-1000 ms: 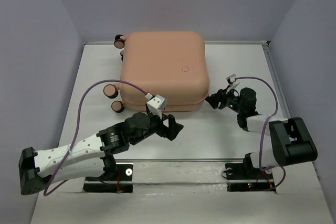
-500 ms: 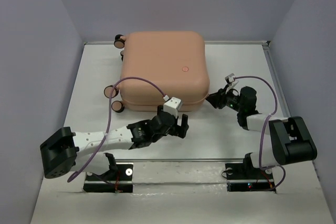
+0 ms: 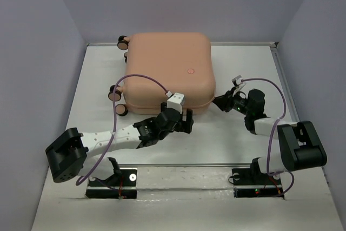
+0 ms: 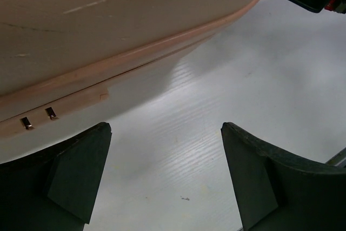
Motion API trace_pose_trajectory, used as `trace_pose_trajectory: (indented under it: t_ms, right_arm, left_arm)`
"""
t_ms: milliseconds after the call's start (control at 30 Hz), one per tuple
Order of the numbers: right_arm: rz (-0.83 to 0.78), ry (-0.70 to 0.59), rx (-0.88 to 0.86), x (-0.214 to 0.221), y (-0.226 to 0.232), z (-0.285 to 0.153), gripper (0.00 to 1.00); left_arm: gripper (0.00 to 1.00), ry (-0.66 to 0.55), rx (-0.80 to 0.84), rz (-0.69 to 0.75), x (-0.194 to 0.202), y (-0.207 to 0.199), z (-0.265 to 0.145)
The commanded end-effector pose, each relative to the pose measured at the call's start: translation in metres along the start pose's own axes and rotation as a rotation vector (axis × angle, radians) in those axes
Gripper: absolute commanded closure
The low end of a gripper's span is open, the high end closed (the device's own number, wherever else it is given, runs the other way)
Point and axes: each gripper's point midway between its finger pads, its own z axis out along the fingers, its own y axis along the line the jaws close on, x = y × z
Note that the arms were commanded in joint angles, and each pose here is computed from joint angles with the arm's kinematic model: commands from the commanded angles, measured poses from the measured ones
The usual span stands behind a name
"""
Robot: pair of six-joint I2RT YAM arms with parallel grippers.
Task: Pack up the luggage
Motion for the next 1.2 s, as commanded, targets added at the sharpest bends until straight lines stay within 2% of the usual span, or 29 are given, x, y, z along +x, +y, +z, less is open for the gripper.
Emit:
trace_pose_trajectory:
  t_ms: [0,67,200,333,367,400,500,667,800,867,900,1000,1033,1167]
  right_arm:
    - [-0.089,-0.114,-0.041,-0.039,0.005,0.006,0.68]
    - [-0.094,-0.113,-0.04,-0.042,0.003,0.009,0.62]
    - [-0.102,-0.12,-0.065,-0.044,0.004,0.012,0.62]
    - [-0.108,-0.142,-0.112,-0.048,0.01,0.016,0.72]
    - [-0.103,-0.146,-0.121,-0.049,0.011,0.017,0.76]
    - [-0.092,-0.139,-0.141,-0.046,0.013,0.018,0.85]
    - [-0.068,-0.161,-0.169,-0.044,0.019,0.015,0.93]
    - [-0.023,-0.178,-0.152,-0.034,0.026,0.007,0.93]
    - [0.017,-0.145,-0.129,-0.016,0.041,0.006,0.93]
    - [0.03,-0.117,-0.101,-0.008,0.055,0.005,0.93]
    - [0.055,-0.061,-0.078,0.007,0.058,0.004,0.93]
    - [0.039,-0.033,-0.032,0.013,0.076,-0.001,0.93]
    - [0.072,0.021,-0.013,0.026,0.078,-0.005,0.93]
    - [0.123,0.085,0.041,0.046,0.092,-0.022,0.93]
  left_arm:
    - [0.06,-0.103,0.012,-0.052,-0.034,-0.004,0.0]
    - [0.06,-0.105,0.004,-0.052,-0.036,-0.001,0.001]
    - [0.06,-0.115,0.003,-0.052,-0.04,0.001,0.002]
    - [0.07,-0.123,0.001,-0.058,-0.043,0.001,0.002]
    - [0.07,-0.125,0.001,-0.059,-0.043,0.002,0.001]
    - [0.07,-0.127,-0.001,-0.06,-0.044,0.002,0.001]
    - [0.07,-0.131,-0.008,-0.062,-0.044,0.003,0.001]
    - [0.07,-0.16,-0.017,-0.077,-0.051,0.004,0.002]
    - [0.08,-0.195,-0.033,-0.096,-0.059,0.005,0.007]
    - [0.08,-0.211,-0.063,-0.104,-0.066,0.01,0.012]
    - [0.08,-0.215,-0.068,-0.111,-0.071,0.01,0.016]
    - [0.08,-0.243,-0.074,-0.127,-0.09,0.012,0.02]
    - [0.08,-0.249,-0.089,-0.129,-0.093,0.016,0.022]
    - [0.08,-0.275,-0.102,-0.157,-0.105,0.024,0.028]
